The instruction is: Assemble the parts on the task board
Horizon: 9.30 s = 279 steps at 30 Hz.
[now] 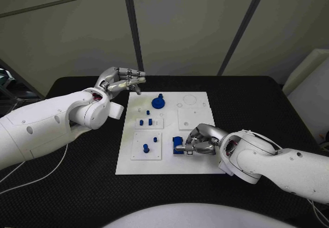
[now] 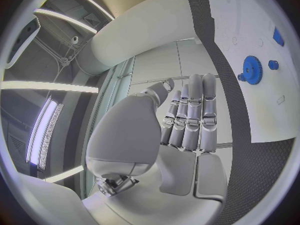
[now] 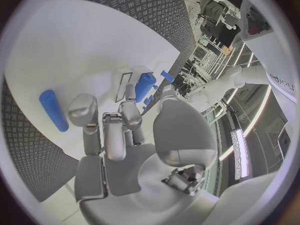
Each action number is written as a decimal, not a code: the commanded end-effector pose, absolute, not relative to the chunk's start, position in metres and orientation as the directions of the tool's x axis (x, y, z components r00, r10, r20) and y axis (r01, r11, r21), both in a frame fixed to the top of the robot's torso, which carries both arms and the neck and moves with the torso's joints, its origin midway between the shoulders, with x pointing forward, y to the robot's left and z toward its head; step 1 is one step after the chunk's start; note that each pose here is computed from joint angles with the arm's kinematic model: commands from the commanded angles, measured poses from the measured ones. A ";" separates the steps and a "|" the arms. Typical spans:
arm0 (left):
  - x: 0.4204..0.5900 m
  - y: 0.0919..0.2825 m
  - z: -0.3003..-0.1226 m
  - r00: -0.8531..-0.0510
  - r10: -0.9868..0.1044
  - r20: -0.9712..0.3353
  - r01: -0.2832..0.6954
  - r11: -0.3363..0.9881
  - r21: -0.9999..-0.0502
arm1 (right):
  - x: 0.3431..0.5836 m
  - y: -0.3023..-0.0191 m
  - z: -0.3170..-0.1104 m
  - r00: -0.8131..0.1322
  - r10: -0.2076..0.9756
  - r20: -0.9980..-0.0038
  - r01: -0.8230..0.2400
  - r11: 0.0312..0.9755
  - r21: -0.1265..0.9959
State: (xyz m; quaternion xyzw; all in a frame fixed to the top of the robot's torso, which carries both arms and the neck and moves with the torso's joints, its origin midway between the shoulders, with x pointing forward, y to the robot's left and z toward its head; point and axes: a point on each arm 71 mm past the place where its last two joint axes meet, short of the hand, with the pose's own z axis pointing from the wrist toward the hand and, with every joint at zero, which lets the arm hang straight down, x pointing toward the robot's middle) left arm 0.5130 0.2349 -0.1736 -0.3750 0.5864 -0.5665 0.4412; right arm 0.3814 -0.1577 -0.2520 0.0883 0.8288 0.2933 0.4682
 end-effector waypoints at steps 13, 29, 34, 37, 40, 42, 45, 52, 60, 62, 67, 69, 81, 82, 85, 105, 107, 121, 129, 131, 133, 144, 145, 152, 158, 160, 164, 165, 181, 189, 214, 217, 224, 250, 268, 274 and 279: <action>0.513 0.234 -0.172 -0.337 -0.937 -0.088 0.062 0.071 -0.996 | 0.381 -0.156 -0.248 -0.514 0.397 -0.760 -0.175 0.819 0.546; 0.513 0.233 -0.172 -0.340 -0.936 -0.087 0.063 0.069 -0.996 | 0.386 -0.144 -0.246 -0.426 0.319 -0.847 -0.260 0.853 0.452; 0.513 0.233 -0.172 -0.339 -0.937 -0.087 0.063 0.070 -0.996 | 0.386 -0.144 -0.245 -0.415 0.322 -0.851 -0.261 0.854 0.450; 0.513 0.234 -0.172 -0.339 -0.937 -0.087 0.063 0.070 -0.996 | 0.385 -0.146 -0.243 -0.403 0.334 -0.852 -0.266 0.848 0.458; 0.513 0.234 -0.172 -0.338 -0.937 -0.088 0.063 0.071 -0.996 | 0.383 -0.148 -0.240 -0.393 0.357 -0.848 -0.273 0.835 0.478; 0.513 0.234 -0.172 -0.337 -0.937 -0.088 0.063 0.071 -0.996 | 0.381 -0.151 -0.236 -0.384 0.383 -0.840 -0.277 0.820 0.500; 0.513 0.235 -0.172 -0.336 -0.938 -0.089 0.062 0.072 -0.995 | 0.378 -0.157 -0.231 -0.375 0.421 -0.826 -0.286 0.795 0.535; 0.513 0.236 -0.173 -0.332 -0.939 -0.090 0.061 0.074 -0.995 | 0.378 -0.201 -0.219 -0.354 0.476 -0.805 -0.224 0.792 0.568; 0.511 0.235 -0.173 -0.334 -0.938 -0.090 0.060 0.074 -0.995 | 0.373 -0.238 -0.211 -0.283 0.365 -0.887 -0.208 0.880 0.428; 0.511 0.234 -0.174 -0.337 -0.937 -0.090 0.060 0.074 -0.995 | 0.373 -0.243 -0.213 -0.285 0.342 -0.895 -0.195 0.894 0.404; 0.510 0.234 -0.175 -0.338 -0.937 -0.089 0.058 0.074 -0.996 | 0.373 -0.247 -0.217 -0.292 0.300 -0.908 -0.181 0.915 0.361; 0.510 0.235 -0.175 -0.338 -0.937 -0.090 0.057 0.074 -0.996 | 0.373 -0.247 -0.220 -0.297 0.283 -0.912 -0.179 0.922 0.344; 0.509 0.236 -0.176 -0.337 -0.937 -0.090 0.055 0.075 -0.996 | 0.371 -0.242 -0.241 -0.357 0.207 -0.911 -0.153 0.949 0.276; 0.509 0.236 -0.176 -0.337 -0.937 -0.090 0.055 0.076 -0.996 | 0.370 -0.242 -0.243 -0.361 0.203 -0.910 -0.153 0.950 0.273; 0.509 0.237 -0.177 -0.336 -0.938 -0.090 0.054 0.076 -0.996 | 0.369 -0.239 -0.248 -0.369 0.196 -0.909 -0.155 0.951 0.268; 0.508 0.239 -0.177 -0.334 -0.938 -0.091 0.052 0.078 -0.996 | 0.367 -0.228 -0.257 -0.402 0.120 -0.908 -0.196 0.957 0.213; 0.508 0.239 -0.177 -0.334 -0.938 -0.091 0.052 0.078 -0.996 | 0.367 -0.225 -0.257 -0.394 0.090 -0.915 -0.216 0.958 0.187; 0.508 0.239 -0.177 -0.335 -0.938 -0.091 0.050 0.078 -0.996 | 0.370 -0.212 -0.258 -0.336 -0.001 -0.942 -0.283 0.954 0.100; 0.508 0.238 -0.178 -0.336 -0.938 -0.090 0.050 0.078 -0.996 | 0.365 -0.212 -0.256 -0.392 0.087 -0.916 -0.229 0.955 0.189; 0.508 0.237 -0.178 -0.337 -0.937 -0.089 0.050 0.077 -0.996 | 0.364 -0.212 -0.256 -0.409 0.116 -0.905 -0.212 0.953 0.218; 0.508 0.237 -0.178 -0.338 -0.937 -0.089 0.050 0.077 -0.996 | 0.363 -0.212 -0.255 -0.422 0.153 -0.894 -0.190 0.949 0.252; 0.508 0.236 -0.178 -0.340 -0.936 -0.088 0.050 0.076 -0.996 | 0.360 -0.203 -0.242 -0.389 0.394 -0.833 -0.097 0.881 0.463; 0.508 0.235 -0.178 -0.342 -0.936 -0.087 0.050 0.075 -0.996 | 0.362 -0.202 -0.239 -0.377 0.410 -0.831 -0.099 0.874 0.476; 0.509 0.234 -0.178 -0.345 -0.935 -0.086 0.051 0.073 -0.996 | 0.370 -0.193 -0.233 -0.377 0.465 -0.801 -0.088 0.843 0.531; 0.509 0.234 -0.178 -0.346 -0.934 -0.086 0.050 0.073 -0.996 | 0.373 -0.188 -0.237 -0.416 0.473 -0.777 -0.068 0.836 0.545; 0.509 0.233 -0.178 -0.346 -0.934 -0.086 0.050 0.073 -0.996 | 0.374 -0.185 -0.240 -0.437 0.469 -0.768 -0.063 0.836 0.546; 0.509 0.233 -0.178 -0.347 -0.934 -0.085 0.050 0.072 -0.996 | 0.375 -0.179 -0.245 -0.479 0.449 -0.755 -0.056 0.842 0.536; 0.509 0.233 -0.178 -0.348 -0.934 -0.085 0.050 0.072 -0.996 | 0.375 -0.178 -0.246 -0.488 0.443 -0.752 -0.056 0.844 0.534; 0.508 0.233 -0.178 -0.351 -0.932 -0.084 0.046 0.072 -0.996 | 0.379 -0.172 -0.254 -0.532 0.413 -0.740 -0.033 0.863 0.505; 0.508 0.233 -0.178 -0.353 -0.932 -0.084 0.044 0.073 -0.996 | 0.379 -0.170 -0.255 -0.536 0.410 -0.738 -0.035 0.863 0.505; 0.509 0.233 -0.179 -0.356 -0.931 -0.083 0.040 0.074 -0.997 | 0.378 -0.170 -0.253 -0.536 0.409 -0.738 -0.053 0.856 0.514; 0.509 0.233 -0.179 -0.356 -0.931 -0.083 0.040 0.073 -0.997 | 0.379 -0.172 -0.254 -0.535 0.402 -0.743 -0.060 0.859 0.508; 0.509 0.233 -0.179 -0.357 -0.931 -0.083 0.040 0.073 -0.997 | 0.381 -0.171 -0.254 -0.520 0.377 -0.766 -0.086 0.870 0.486; 0.510 0.237 -0.184 -0.338 -0.937 -0.082 0.038 0.074 -0.997 | 0.399 -0.193 -0.233 -0.496 0.579 -0.647 -0.101 0.702 0.705; 0.526 0.251 -0.214 -0.157 -0.985 0.077 -0.022 -0.075 -0.997 | 0.499 -0.229 -0.253 -0.235 0.941 -0.243 -0.089 0.228 0.970; 0.536 0.249 -0.224 -0.118 -0.989 0.091 -0.005 -0.091 -0.996 | 0.514 -0.221 -0.262 -0.219 0.958 -0.188 -0.082 0.174 0.981; 0.540 0.246 -0.230 -0.090 -0.991 0.100 0.000 -0.100 -0.995 | 0.519 -0.215 -0.265 -0.224 0.961 -0.165 -0.081 0.150 0.985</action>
